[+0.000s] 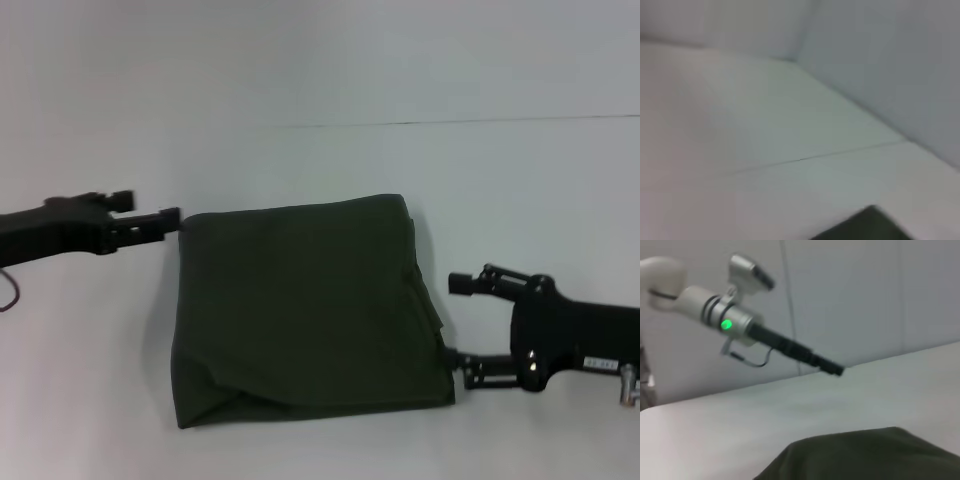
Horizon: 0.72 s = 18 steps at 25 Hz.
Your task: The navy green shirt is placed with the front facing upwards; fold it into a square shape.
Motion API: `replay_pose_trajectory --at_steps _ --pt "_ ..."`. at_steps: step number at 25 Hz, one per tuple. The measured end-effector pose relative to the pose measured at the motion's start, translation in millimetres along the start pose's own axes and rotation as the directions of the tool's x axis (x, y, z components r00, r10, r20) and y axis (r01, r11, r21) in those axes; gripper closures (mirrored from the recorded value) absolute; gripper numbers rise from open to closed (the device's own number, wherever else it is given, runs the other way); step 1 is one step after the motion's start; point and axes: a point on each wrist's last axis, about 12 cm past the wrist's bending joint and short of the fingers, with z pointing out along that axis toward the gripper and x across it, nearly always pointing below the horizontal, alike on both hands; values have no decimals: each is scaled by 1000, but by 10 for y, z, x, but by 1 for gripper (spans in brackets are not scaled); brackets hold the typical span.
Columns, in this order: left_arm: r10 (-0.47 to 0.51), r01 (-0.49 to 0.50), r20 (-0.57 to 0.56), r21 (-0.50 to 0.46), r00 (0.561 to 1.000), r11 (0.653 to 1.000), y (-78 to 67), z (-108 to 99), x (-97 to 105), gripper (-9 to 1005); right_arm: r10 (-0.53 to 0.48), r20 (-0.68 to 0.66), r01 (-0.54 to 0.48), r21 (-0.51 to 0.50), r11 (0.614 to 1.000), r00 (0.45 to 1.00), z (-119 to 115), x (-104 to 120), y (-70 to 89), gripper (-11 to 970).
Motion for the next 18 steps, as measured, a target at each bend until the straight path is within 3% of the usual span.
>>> replay_pose_trajectory --at_steps 4,6,10,18 --pt "141 -137 -2 217 990 966 -171 6 -46 130 -27 -5 27 -81 996 1000 77 27 99 11" --pt "231 -222 16 344 973 912 -287 -46 -11 100 -46 1 46 -124 991 999 128 56 166 11" --pt "320 -319 83 484 944 815 -455 -194 152 94 -70 41 76 -182 980 997 236 157 310 11" --pt "342 -330 71 502 937 799 -525 -323 518 94 -68 41 76 -251 965 997 426 263 452 13"
